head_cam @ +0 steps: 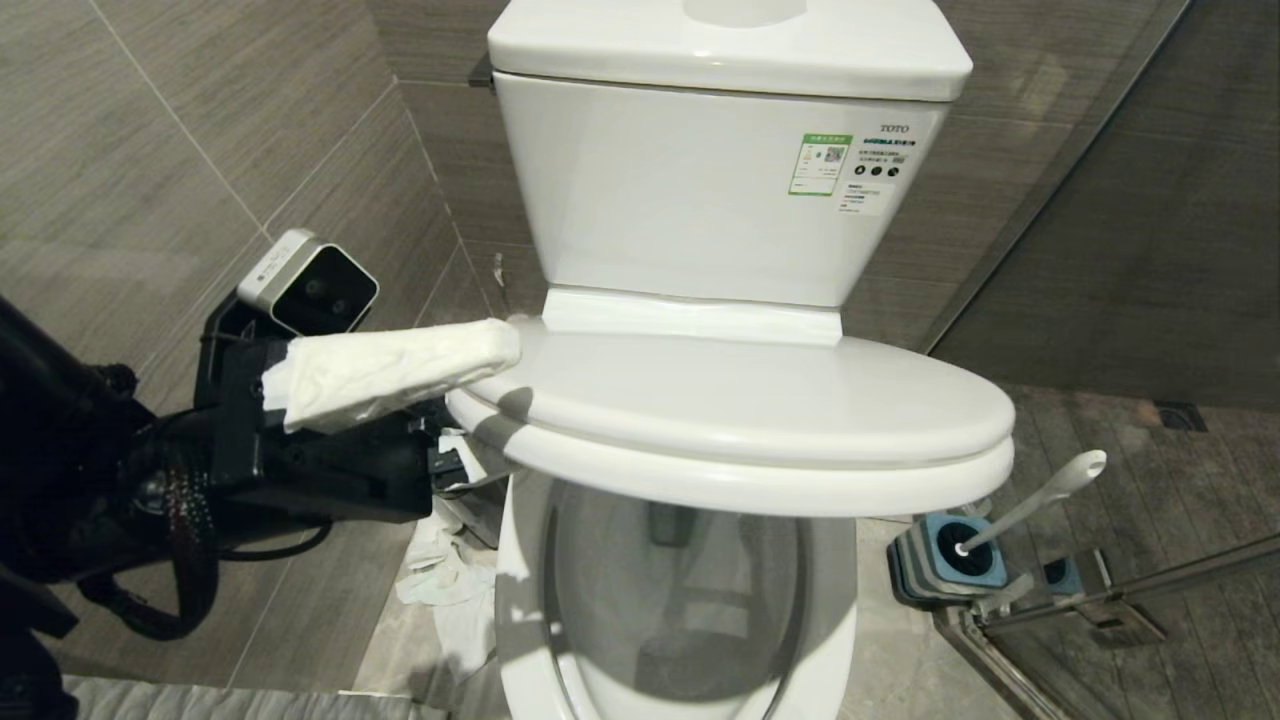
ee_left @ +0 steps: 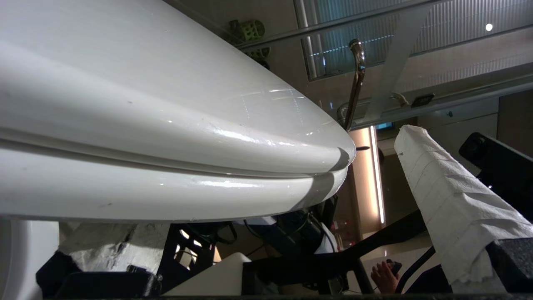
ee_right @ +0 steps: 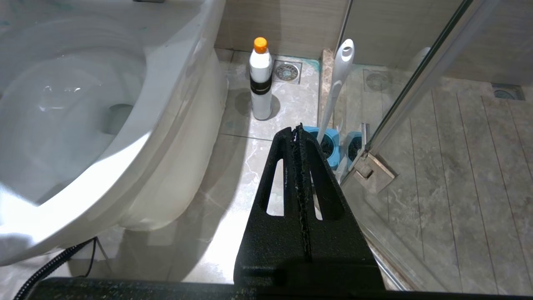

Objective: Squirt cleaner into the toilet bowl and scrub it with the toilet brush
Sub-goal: Use the left hand to lift the toilet lid slightly

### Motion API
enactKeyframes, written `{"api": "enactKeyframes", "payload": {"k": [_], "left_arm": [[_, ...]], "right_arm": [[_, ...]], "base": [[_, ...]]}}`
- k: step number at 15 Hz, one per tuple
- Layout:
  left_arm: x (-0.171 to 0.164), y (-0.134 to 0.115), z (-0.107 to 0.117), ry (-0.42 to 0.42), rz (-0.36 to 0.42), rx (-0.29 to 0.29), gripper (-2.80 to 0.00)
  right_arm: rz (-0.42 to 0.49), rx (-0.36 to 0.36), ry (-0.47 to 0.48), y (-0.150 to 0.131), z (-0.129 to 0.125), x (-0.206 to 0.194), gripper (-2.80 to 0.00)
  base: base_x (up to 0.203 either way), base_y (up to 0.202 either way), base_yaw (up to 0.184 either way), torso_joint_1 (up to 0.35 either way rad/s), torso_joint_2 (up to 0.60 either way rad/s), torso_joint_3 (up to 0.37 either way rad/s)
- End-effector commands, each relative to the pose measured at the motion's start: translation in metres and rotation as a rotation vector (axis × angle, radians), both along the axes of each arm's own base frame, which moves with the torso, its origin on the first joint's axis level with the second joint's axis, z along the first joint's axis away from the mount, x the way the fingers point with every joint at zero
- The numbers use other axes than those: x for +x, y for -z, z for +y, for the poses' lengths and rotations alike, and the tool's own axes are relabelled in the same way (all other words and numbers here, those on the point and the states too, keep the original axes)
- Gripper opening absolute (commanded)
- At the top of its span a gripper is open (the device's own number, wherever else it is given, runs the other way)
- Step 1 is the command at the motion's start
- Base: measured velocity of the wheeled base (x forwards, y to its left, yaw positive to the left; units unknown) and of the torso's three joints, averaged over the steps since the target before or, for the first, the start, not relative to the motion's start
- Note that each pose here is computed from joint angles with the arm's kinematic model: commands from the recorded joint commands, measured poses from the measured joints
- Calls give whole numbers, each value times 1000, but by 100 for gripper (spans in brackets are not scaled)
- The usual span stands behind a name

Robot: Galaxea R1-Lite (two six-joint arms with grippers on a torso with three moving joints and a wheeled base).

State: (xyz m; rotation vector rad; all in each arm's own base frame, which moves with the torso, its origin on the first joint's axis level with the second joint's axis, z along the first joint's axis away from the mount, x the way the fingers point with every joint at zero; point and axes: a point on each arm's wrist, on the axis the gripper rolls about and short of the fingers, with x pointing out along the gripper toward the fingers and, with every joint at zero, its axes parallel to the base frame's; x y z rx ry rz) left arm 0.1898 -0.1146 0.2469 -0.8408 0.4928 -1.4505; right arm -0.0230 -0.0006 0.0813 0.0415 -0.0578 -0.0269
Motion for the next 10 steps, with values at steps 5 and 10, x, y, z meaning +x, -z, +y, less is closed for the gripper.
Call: {"api": "enactKeyframes", "payload": {"k": [5,10], "left_arm": [[12,-21,-5,2,-41,-22,0],[16,-38,-6,-2,-83,-42,0]], "right_arm": [[24,1,0,7,0,2,-280],[24,1,0,7,0,2,-280]], "base": [[0,0,0,0,0,0],[0,0,0,0,0,0]]}}
